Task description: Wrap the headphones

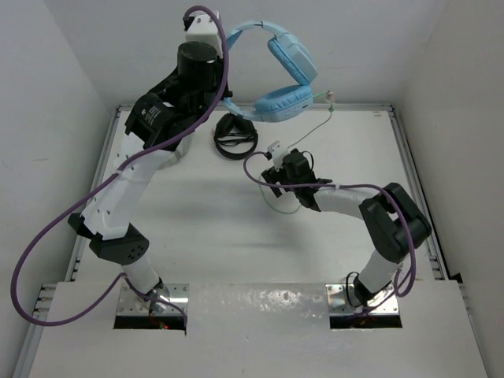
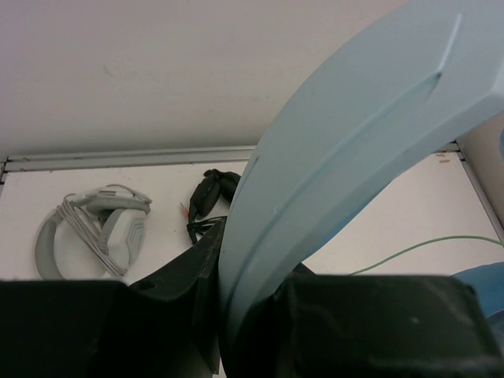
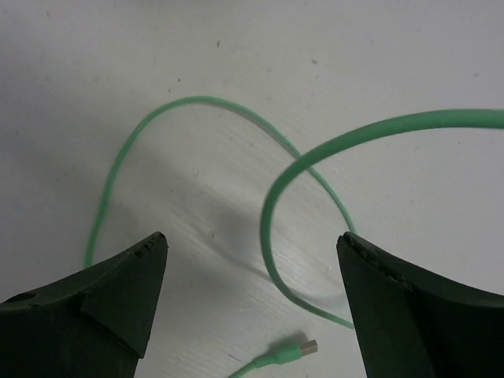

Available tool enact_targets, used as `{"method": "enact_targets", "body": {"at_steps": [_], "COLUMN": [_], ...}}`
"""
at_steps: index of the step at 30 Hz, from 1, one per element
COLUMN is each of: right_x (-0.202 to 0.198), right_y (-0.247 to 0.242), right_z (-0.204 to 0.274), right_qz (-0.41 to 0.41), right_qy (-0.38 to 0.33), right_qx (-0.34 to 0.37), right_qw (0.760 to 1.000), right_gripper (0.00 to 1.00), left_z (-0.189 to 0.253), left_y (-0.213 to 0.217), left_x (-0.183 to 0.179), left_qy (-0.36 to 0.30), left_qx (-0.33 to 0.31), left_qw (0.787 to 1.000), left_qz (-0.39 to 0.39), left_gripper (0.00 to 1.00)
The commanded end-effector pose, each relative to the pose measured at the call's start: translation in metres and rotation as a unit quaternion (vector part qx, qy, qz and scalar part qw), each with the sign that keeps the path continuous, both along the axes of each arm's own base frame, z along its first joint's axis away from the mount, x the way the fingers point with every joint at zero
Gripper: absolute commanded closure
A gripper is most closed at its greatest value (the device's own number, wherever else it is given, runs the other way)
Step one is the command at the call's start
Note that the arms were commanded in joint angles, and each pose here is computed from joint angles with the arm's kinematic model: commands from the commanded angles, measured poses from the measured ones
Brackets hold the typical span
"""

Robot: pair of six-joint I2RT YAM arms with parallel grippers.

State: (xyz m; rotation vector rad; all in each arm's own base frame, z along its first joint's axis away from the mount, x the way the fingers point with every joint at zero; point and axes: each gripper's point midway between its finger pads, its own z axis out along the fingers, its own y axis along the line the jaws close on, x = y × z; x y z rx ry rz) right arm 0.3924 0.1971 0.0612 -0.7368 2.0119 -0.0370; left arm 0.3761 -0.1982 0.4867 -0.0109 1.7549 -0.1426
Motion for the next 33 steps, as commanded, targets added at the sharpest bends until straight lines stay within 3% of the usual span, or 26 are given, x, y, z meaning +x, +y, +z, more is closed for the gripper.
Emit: {"method": "enact_targets", "body": {"at_steps": [1, 2, 3, 4, 5, 6, 9, 11, 15, 18, 22, 26, 28, 33], "right_x": [0.012, 0.017, 0.027, 0.029, 0.031, 0.028, 0.008, -0.019, -0.116, -0.159, -0.168, -0.163, -0.153, -0.121], "right_y": [0.006, 0.000, -0.007, -0.003, -0.007, -0.004, 0.001, 0.027, 0.093, 0.116, 0.113, 0.090, 0.075, 0.027], "right_z": [0.000, -0.013, -0.022, -0.017, -0.027, -0.030, -0.015, 0.020, 0.080, 0.145, 0.235, 0.326, 0.365, 0.387], "right_qz": [-0.006, -0.026, -0.045, -0.046, -0.055, -0.046, -0.019, 0.050, 0.253, 0.323, 0.317, 0.282, 0.250, 0.152], "right_qy": [0.003, 0.020, 0.035, 0.041, 0.076, 0.096, 0.115, 0.089, 0.091, 0.054, -0.020, -0.111, -0.155, -0.175], "right_qx": [-0.002, -0.006, -0.012, -0.005, -0.008, -0.008, -0.025, -0.021, -0.053, -0.043, 0.030, 0.064, 0.052, -0.049], "right_qw": [1.000, 0.999, 0.998, 0.998, 0.996, 0.994, 0.993, 0.995, 0.962, 0.944, 0.948, 0.951, 0.954, 0.972], "right_gripper": [0.14, 0.28, 0.50, 0.50, 0.80, 0.98, 1.00, 1.00, 1.00, 1.00, 1.00, 1.00, 1.00, 1.00], "left_z": [0.059, 0.060, 0.059, 0.059, 0.059, 0.057, 0.049, 0.035, 0.004, -0.017, -0.059, -0.097, -0.119, -0.138], "left_y": [0.005, 0.004, 0.003, 0.003, 0.004, 0.005, 0.011, 0.011, 0.000, -0.022, -0.058, -0.075, -0.084, -0.114], "left_x": [-0.008, -0.008, -0.008, -0.008, -0.008, -0.008, -0.001, 0.010, 0.044, 0.064, 0.064, 0.055, 0.047, 0.002], "left_qy": [-0.078, -0.078, -0.076, -0.076, -0.076, -0.075, -0.073, -0.067, -0.046, -0.028, 0.003, 0.023, 0.040, 0.028], "left_qx": [-0.091, -0.093, -0.093, -0.095, -0.096, -0.094, -0.074, -0.047, -0.022, -0.016, 0.031, 0.096, 0.128, 0.209], "left_qw": [0.993, 0.993, 0.993, 0.993, 0.992, 0.993, 0.994, 0.996, 0.998, 0.999, 0.994, 0.983, 0.974, 0.940], "left_qz": [0.000, -0.002, -0.003, -0.003, 0.000, 0.004, 0.028, 0.042, 0.034, -0.013, -0.108, -0.152, -0.181, -0.267], "left_gripper": [1.00, 1.00, 1.00, 1.00, 1.00, 1.00, 1.00, 1.00, 1.00, 1.00, 1.00, 1.00, 1.00, 1.00]}}
